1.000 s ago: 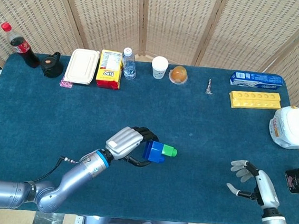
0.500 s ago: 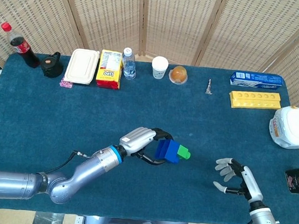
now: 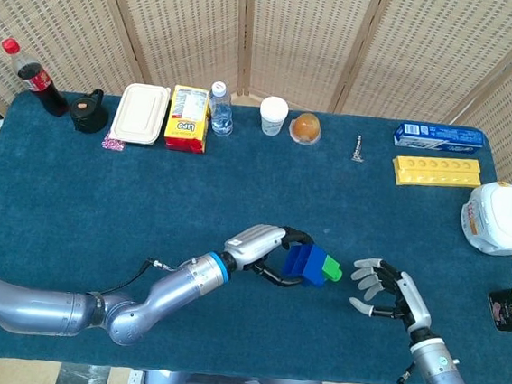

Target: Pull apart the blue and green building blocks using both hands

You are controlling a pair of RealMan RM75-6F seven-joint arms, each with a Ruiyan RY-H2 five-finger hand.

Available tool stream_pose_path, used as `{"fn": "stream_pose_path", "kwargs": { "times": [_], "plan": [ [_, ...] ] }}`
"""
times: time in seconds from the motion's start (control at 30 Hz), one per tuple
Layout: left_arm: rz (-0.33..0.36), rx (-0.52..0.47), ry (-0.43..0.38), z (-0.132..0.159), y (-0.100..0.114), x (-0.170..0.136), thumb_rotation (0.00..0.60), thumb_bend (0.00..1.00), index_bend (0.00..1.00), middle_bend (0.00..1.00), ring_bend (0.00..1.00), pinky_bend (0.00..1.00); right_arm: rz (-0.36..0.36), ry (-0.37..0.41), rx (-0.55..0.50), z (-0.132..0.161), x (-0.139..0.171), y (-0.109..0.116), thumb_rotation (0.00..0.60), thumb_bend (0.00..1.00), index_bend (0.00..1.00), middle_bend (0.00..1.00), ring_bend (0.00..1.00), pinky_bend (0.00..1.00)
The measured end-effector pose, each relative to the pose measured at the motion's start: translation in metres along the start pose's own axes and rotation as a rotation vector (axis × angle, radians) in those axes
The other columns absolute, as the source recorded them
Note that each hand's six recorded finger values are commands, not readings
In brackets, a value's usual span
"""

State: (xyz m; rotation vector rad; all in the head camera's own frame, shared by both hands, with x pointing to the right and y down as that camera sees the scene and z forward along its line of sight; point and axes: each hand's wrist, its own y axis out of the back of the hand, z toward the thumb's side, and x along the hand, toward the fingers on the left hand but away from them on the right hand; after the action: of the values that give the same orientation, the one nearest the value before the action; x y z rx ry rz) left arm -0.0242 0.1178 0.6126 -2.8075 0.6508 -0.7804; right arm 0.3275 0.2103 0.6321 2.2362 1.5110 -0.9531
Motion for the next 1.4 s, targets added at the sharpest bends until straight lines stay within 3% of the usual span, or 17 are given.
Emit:
{"fn": "stream_pose_path", "kwargs": {
  "times": [0.37, 0.77, 1.13, 1.4],
  "plan": [
    [-0.013, -0.028, -0.014, 0.001, -0.011, 0.011, 0.408, 0.43, 0.47, 0.34, 0.24, 0.33, 0.027, 0.011, -0.034, 0.009, -0.017, -0.011, 0.600, 0.22, 0.32, 0.43, 0.49, 0.53],
    [-0.021, -0.045, -0.035, 0.004, -0.020, 0.023, 0.409, 0.43, 0.47, 0.34, 0.24, 0.33, 0.042, 0.019, -0.044, 0.016, -0.029, -0.019, 0.600, 0.22, 0.39, 0.50, 0.56, 0.57],
    [-0.019, -0.042, -0.047, 0.003, -0.023, 0.027, 0.406, 0.43, 0.47, 0.34, 0.24, 0.33, 0.028, 0.013, -0.038, 0.016, -0.037, -0.021, 0.600, 0.26, 0.56, 0.65, 0.75, 0.66],
    [-0.004, -0.060, -0.048, 0.000, -0.015, 0.024, 0.407, 0.43, 0.47, 0.34, 0.24, 0.33, 0.019, 0.010, -0.032, 0.015, -0.035, -0.019, 0.600, 0.26, 0.59, 0.68, 0.78, 0.67]
  ]
}}
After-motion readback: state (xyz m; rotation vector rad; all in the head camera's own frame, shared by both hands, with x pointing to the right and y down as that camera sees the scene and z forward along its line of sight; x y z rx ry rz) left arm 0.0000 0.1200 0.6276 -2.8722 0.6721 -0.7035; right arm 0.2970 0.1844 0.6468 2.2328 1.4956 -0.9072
